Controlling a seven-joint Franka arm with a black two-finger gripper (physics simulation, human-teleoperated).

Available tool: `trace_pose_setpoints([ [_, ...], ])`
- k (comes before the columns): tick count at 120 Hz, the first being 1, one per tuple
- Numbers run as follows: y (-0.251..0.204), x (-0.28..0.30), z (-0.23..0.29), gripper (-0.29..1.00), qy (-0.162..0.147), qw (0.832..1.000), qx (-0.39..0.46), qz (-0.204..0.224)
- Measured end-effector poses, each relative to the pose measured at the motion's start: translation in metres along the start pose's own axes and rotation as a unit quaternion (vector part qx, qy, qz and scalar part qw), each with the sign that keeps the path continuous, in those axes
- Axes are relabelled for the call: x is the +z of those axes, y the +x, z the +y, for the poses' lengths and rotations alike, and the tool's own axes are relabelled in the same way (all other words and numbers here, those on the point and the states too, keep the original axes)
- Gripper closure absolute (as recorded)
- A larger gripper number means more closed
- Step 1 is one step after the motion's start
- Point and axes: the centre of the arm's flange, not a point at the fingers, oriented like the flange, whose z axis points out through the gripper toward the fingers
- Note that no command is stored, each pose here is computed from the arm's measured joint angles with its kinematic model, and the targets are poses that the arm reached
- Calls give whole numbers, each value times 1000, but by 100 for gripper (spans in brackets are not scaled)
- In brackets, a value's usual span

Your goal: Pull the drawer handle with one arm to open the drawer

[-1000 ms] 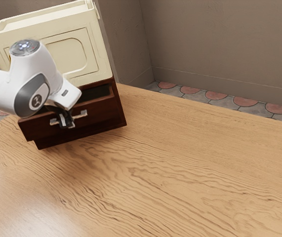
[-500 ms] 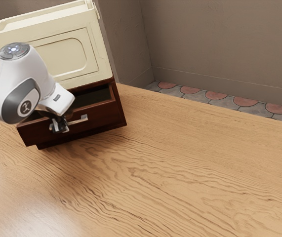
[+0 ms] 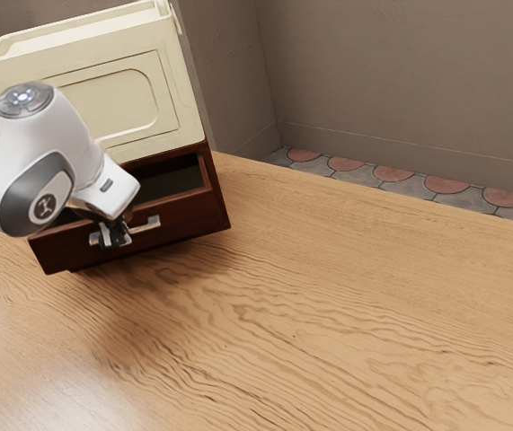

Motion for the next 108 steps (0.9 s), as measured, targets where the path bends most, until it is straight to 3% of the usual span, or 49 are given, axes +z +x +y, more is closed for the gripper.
trace_pose_setpoints([
  [108, 4, -26, 50, 73, 19, 1000, 10, 3],
])
